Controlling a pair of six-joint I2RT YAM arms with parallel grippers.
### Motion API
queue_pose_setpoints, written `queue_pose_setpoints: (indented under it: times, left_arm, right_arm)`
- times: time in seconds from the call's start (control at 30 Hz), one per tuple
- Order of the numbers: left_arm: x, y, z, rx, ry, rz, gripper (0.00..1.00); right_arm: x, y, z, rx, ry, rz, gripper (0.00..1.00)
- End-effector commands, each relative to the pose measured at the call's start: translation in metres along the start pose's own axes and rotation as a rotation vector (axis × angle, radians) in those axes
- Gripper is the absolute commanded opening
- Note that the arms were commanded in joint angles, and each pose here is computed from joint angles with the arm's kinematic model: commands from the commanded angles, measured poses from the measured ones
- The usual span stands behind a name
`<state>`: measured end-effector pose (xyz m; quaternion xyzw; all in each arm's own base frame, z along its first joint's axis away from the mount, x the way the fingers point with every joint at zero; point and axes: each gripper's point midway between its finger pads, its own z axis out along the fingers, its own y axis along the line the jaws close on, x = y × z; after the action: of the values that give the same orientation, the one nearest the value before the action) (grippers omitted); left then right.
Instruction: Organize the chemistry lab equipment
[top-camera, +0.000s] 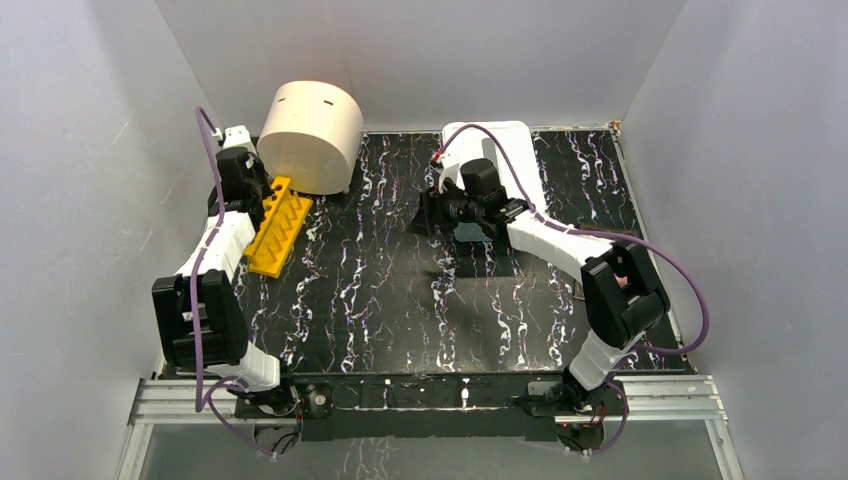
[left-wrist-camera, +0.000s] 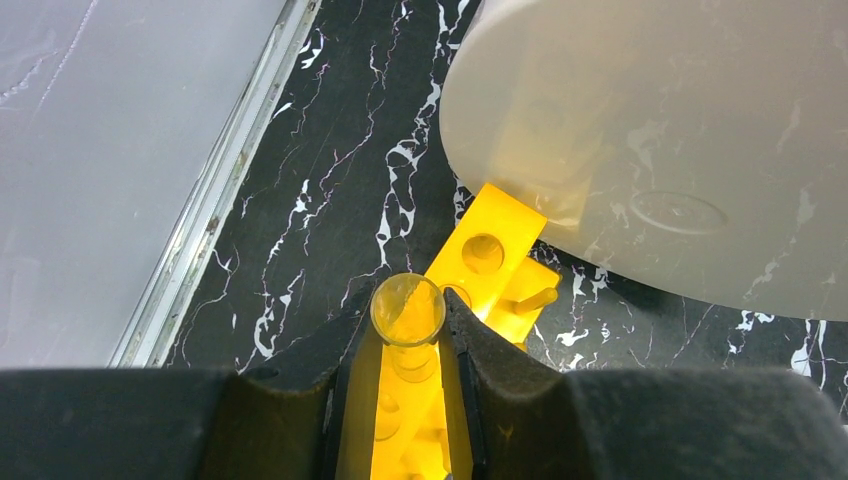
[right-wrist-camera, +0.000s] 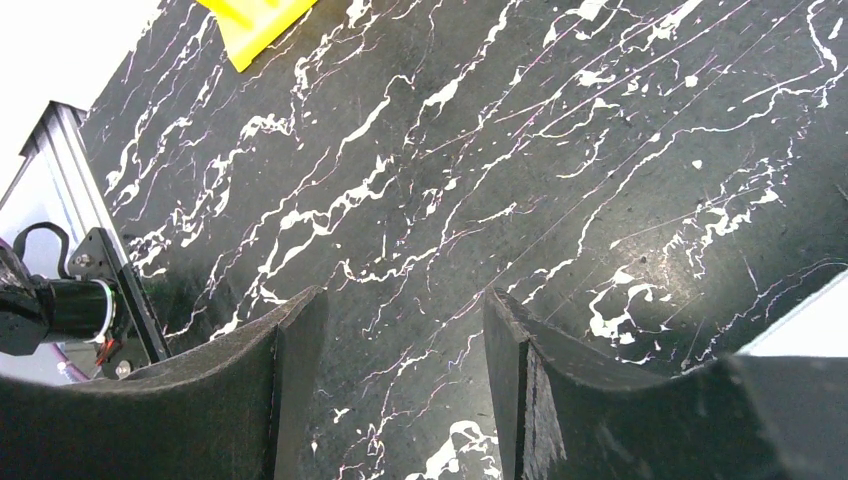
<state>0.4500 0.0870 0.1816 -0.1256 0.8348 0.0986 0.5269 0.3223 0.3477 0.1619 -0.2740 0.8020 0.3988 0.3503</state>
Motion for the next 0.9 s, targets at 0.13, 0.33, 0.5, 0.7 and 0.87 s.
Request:
queue_pose_setpoints:
  times: [0.13, 0.33, 0.5, 0.7, 0.87]
  left_arm:
    - [0.002, 0.001, 0.001, 0.001, -0.02, -0.005, 0.25]
    - [0.01, -0.004, 0.002, 0.027, -0.018, -0.003, 0.27]
    - [0.013, -0.006, 0.004, 0.038, -0.017, -0.011, 0.29]
    - [0.005, -0.005, 0.001, 0.034, -0.027, -0.013, 0.44]
    - [-0.021, -0.007, -0.01, 0.05, -0.049, -0.014, 0.59]
  right_arm:
    - [-0.024, 0.01, -0.01, -0.04, -0.081, -0.039, 0.66]
    - [-0.026, 0.008, -0.012, -0.035, -0.086, -0.038, 0.66]
    - [-0.025, 0.008, -0.012, -0.038, -0.084, -0.034, 0.66]
    - [-0.027, 0.009, -0.014, -0.037, -0.088, -0.036, 0.66]
    - [-0.029, 0.01, -0.014, -0.044, -0.089, -0.036, 0.66]
